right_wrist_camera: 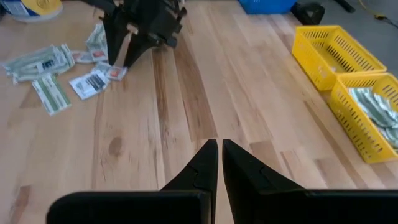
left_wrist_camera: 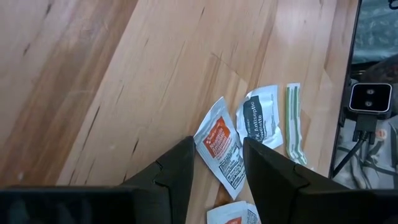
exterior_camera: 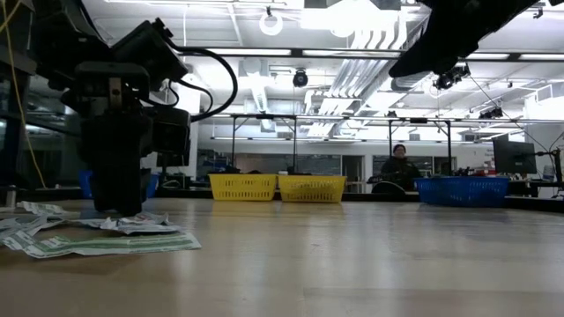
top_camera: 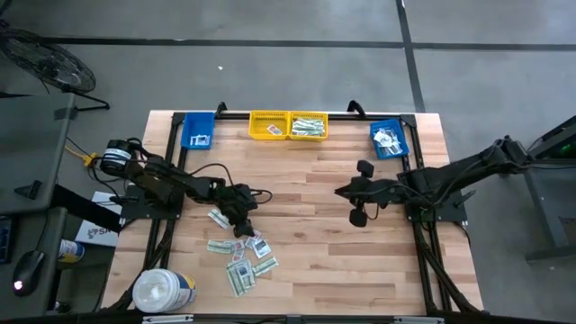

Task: Pick & Place First Aid Supplies
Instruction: Put the orange ointment pack into the left yellow bin

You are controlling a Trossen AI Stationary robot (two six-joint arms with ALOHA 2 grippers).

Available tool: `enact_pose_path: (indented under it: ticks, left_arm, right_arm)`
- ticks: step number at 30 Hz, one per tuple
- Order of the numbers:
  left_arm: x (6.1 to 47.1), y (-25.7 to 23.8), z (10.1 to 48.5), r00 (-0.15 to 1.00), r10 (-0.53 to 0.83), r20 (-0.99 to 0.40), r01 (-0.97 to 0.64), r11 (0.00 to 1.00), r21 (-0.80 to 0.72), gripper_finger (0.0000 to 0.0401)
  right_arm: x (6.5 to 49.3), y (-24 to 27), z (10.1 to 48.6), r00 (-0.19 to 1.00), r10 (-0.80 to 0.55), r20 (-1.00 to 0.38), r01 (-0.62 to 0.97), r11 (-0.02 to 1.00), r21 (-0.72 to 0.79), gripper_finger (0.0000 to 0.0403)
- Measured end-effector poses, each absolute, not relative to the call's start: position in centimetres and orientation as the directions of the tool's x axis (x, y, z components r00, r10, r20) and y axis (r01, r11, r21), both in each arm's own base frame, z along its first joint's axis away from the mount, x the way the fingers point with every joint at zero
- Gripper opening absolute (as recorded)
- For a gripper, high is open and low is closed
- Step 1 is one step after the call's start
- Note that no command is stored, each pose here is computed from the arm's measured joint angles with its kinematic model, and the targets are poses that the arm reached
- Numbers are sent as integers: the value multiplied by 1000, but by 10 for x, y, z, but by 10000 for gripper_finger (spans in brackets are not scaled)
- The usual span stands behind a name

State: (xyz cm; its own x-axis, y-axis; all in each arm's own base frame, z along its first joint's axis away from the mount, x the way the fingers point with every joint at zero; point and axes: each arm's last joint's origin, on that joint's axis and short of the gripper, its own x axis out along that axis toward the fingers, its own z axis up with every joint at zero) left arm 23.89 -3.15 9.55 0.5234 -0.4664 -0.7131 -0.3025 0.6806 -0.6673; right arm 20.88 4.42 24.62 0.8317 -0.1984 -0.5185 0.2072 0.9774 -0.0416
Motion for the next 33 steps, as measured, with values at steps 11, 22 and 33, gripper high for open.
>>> enact_pose_path:
  ticks: [11, 22, 33]
  left_arm:
    - [241, -31, 96, 550, -428, -717, -317, 687, -653, 142]
    - [244, -30, 97, 585, -391, -711, -320, 694, -645, 142]
    - [246, -39, 90, 572, -404, -714, -298, 709, -640, 142]
  right_arm:
    - [220, 47, 235, 813, -197, -547, 201, 978, -54, 16]
    - [220, 48, 235, 815, -196, -545, 200, 978, -51, 16]
    - [220, 48, 235, 815, -195, -545, 200, 978, -51, 16]
